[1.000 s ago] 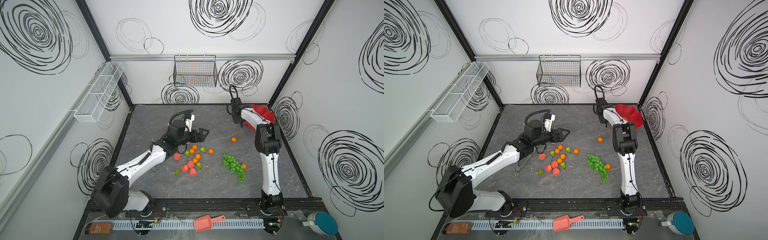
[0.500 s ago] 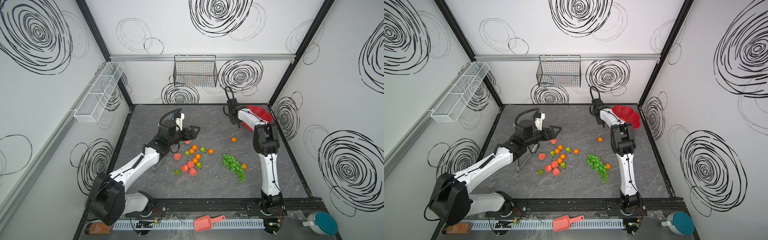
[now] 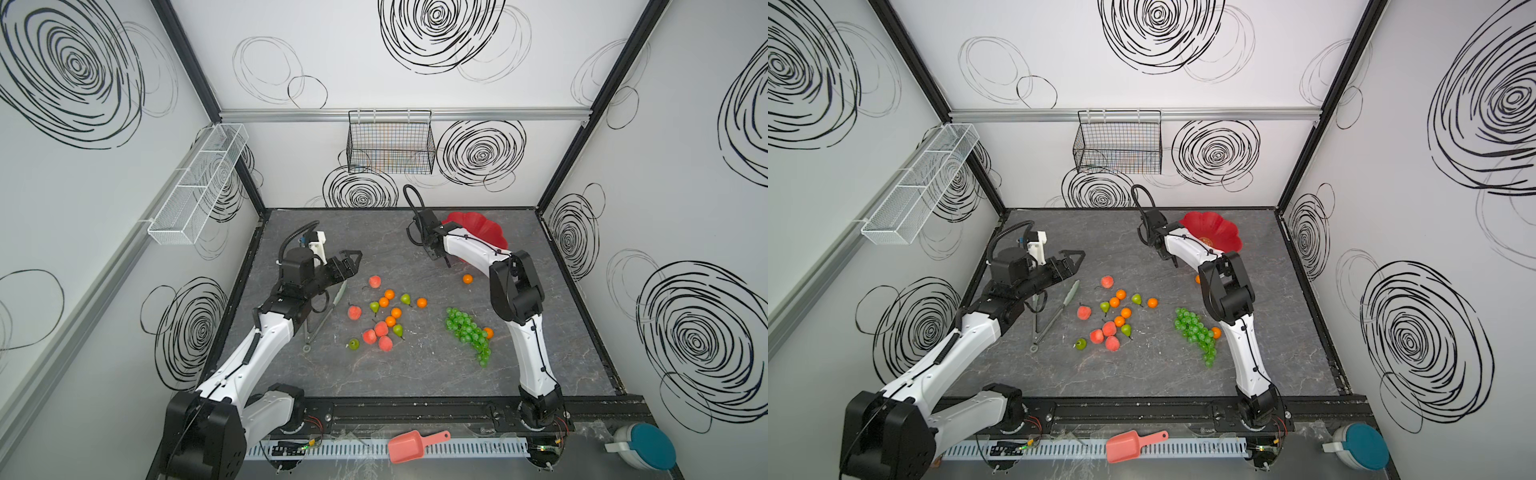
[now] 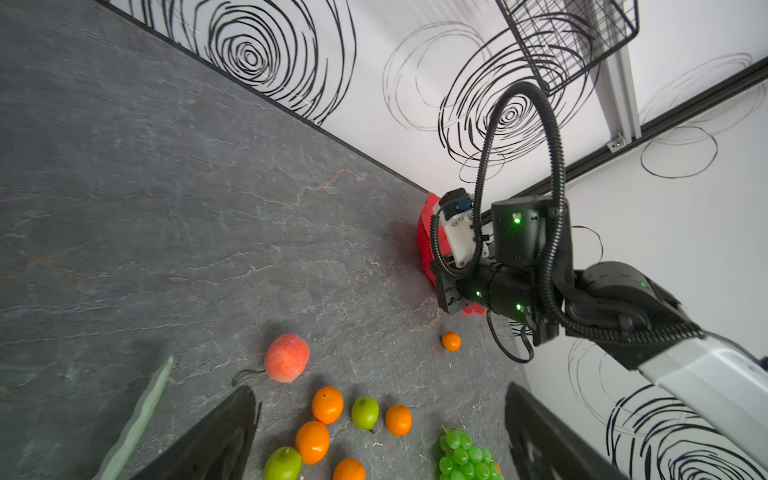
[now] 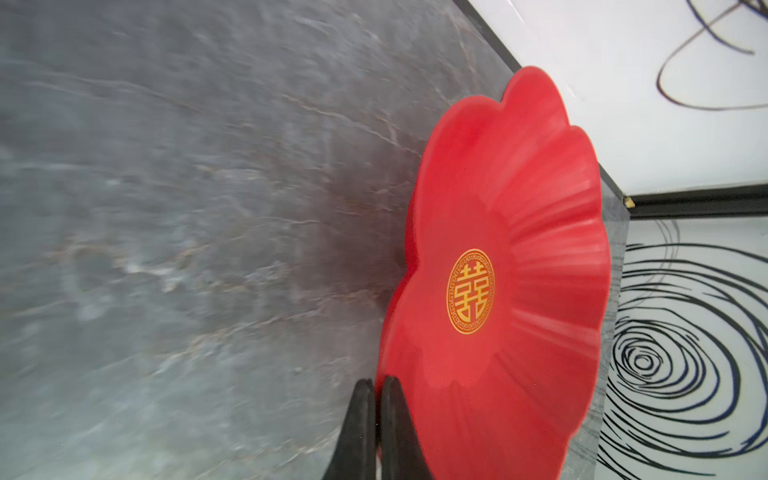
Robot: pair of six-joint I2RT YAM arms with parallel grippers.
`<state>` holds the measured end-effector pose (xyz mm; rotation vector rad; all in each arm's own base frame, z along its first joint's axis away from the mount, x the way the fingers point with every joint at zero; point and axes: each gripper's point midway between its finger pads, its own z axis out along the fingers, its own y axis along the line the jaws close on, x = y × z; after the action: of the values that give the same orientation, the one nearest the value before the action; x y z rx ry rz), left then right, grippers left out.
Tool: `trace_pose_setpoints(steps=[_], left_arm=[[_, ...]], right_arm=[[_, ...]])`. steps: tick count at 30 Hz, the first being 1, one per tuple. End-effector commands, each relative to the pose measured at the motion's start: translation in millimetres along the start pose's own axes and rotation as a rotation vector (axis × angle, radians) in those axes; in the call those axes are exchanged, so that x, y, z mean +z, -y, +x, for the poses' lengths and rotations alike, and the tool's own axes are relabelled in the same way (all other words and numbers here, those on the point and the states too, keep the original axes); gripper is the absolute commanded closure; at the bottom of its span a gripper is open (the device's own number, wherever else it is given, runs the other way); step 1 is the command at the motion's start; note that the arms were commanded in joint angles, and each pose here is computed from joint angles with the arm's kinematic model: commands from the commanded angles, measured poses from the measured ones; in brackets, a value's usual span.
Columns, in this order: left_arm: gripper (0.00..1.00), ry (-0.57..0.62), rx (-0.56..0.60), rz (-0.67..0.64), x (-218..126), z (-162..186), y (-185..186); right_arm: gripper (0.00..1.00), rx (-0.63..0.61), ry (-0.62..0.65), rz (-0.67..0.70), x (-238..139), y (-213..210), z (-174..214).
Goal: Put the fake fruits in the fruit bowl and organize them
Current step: 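Drag the red bowl toward the table center with the right gripper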
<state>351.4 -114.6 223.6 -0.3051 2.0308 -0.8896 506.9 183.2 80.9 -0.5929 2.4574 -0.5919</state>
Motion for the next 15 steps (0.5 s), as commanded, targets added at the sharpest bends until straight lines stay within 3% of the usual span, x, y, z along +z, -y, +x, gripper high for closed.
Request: trace_pose_setpoints(steps=[1, 15], left_arm=[[0.04, 0.010, -0.026, -0.047, -13, 1, -16], [0.04, 0.054, -0.062, -0.207, -67, 6, -58]], right_arm=[[1.00, -0.036, 0.083, -0.016, -38, -14, -17], [1.00, -0.265, 0.157, -0.107, -111, -115, 9]])
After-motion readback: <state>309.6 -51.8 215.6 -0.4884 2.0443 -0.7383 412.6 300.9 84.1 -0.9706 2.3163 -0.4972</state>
